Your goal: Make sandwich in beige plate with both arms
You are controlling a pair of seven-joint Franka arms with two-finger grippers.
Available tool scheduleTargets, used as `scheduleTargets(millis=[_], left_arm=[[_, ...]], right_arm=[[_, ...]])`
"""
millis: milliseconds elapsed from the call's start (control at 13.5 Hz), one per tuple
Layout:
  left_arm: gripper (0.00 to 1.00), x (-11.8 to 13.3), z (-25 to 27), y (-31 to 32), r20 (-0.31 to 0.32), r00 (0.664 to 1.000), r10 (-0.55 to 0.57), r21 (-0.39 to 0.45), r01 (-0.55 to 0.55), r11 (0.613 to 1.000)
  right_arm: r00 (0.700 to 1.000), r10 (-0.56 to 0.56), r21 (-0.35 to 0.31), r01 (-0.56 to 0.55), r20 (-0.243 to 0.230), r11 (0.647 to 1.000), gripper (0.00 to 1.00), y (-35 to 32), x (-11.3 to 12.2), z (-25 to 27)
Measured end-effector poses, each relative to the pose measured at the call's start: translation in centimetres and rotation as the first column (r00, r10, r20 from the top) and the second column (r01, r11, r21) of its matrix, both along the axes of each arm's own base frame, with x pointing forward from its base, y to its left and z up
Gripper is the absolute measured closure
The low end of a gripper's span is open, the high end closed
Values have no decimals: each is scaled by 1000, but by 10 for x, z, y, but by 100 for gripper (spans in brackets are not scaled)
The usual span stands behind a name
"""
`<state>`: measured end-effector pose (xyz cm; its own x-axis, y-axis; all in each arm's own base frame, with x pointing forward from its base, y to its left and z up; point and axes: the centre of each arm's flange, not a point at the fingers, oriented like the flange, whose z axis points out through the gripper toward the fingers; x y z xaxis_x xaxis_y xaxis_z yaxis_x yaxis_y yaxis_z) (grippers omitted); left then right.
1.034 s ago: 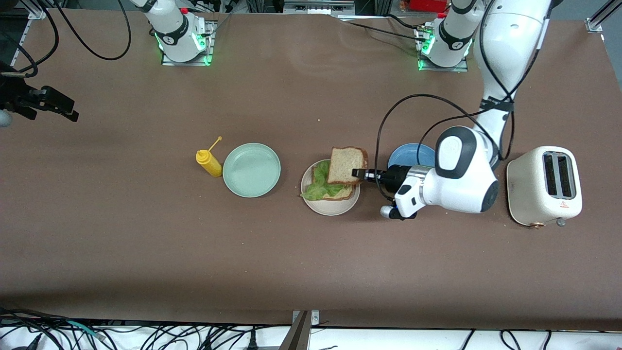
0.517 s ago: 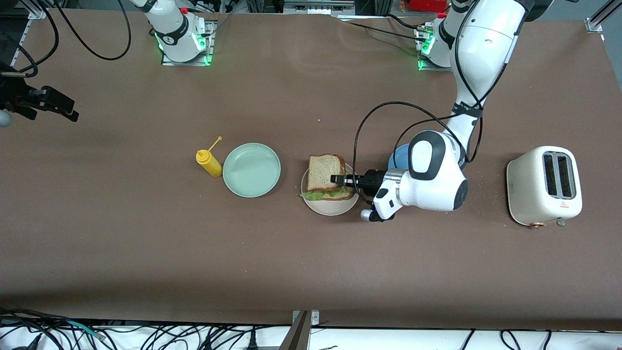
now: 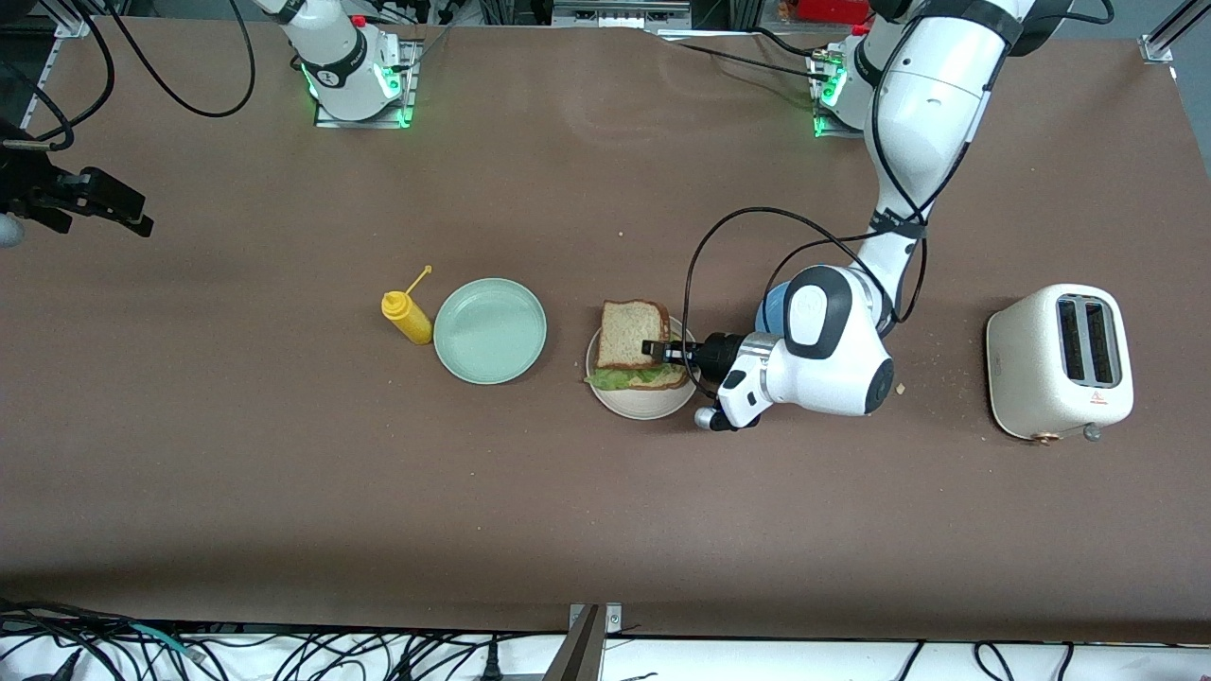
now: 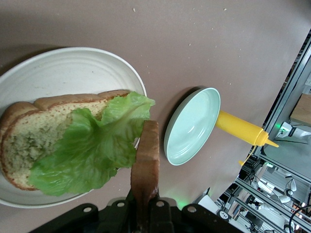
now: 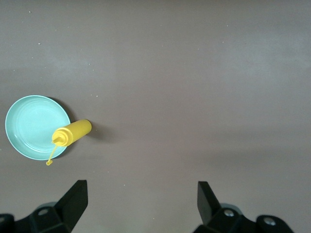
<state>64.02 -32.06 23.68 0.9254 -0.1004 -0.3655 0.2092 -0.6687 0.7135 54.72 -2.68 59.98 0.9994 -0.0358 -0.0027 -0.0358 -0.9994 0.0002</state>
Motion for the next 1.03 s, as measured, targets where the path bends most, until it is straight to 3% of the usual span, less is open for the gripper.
scheduleTargets(millis=[295,369,812,886,1034], left_arm=[[91,-1,-9,1,9,1000,-16,-3,16,1000],[86,-1,-13,2,20,999,-27,-7,27,1000],[26,1,-37,16,58,996,-61,-9,62,998],[20,2,-37,16,58,996,-61,-9,61,998],[19,2,-36,17,61,996,-59,-7,60,998]], right_arm=[[1000,0,0,0,3,1000,0,0,0,0],[1000,0,0,0,7,1000,0,0,1,1],[1000,0,-1,0,11,1000,0,0,1,1],[1000,0,-1,0,11,1000,0,0,1,1],[1000,0,-1,0,11,1000,0,0,1,1]])
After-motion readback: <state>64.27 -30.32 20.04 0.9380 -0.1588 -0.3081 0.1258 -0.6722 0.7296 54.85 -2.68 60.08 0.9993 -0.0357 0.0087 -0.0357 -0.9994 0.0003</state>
